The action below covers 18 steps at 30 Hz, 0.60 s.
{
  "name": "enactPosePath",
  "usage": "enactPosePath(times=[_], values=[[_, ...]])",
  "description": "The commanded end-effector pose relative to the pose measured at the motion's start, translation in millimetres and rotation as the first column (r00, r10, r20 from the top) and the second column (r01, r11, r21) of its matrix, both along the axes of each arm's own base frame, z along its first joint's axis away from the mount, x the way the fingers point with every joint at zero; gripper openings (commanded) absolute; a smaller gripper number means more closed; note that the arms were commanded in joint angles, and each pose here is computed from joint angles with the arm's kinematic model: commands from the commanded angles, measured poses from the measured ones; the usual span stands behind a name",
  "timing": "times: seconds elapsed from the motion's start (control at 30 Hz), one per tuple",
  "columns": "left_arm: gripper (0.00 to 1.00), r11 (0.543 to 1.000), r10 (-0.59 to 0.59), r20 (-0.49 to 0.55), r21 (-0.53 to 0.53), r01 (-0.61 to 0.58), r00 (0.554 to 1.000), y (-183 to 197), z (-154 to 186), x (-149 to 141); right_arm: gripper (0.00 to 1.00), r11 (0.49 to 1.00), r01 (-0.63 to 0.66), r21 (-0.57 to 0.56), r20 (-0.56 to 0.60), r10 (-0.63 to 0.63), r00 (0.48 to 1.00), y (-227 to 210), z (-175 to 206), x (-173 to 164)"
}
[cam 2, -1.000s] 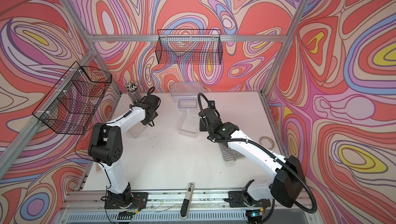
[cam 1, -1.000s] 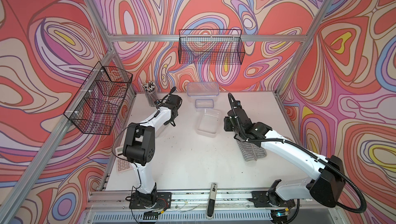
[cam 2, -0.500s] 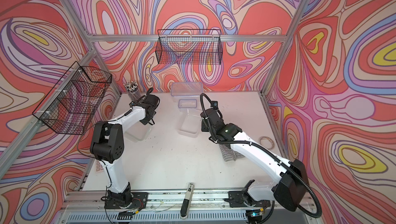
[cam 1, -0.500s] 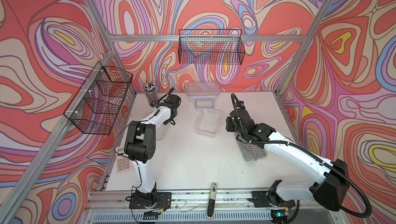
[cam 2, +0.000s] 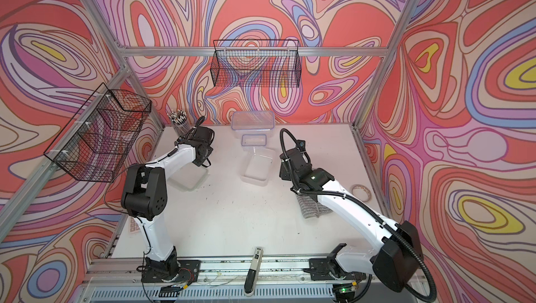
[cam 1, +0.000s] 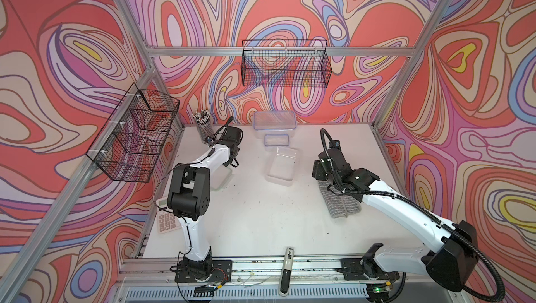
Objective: Wipe the insides of the lunch boxes
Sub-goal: Place the lid at the center of the board, then pick up the cleaning item at the center of the board.
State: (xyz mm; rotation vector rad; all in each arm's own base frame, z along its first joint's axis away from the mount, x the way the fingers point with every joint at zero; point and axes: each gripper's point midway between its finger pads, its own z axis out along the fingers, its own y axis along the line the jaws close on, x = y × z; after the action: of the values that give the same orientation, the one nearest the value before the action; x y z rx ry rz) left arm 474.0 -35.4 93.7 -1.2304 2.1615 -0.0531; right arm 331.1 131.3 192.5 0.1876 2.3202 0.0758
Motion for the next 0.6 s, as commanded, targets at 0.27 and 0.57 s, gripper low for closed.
enactPosePath(times=[0.27,0.57], values=[[0.44,0.814,-0.568,0.073,-0.098,0.572,0.82,-109,41,-25,0.98,0.988,0.15,0.026,-0.302,-0.136,0.944,-60,-106,3],[0.45,0.648,-0.749,0.046,-0.154,0.746,0.66,-153,28,-37,0.98,0.99,0.139,0.004,-0.442,-0.123,0.889,-51,-173,19]])
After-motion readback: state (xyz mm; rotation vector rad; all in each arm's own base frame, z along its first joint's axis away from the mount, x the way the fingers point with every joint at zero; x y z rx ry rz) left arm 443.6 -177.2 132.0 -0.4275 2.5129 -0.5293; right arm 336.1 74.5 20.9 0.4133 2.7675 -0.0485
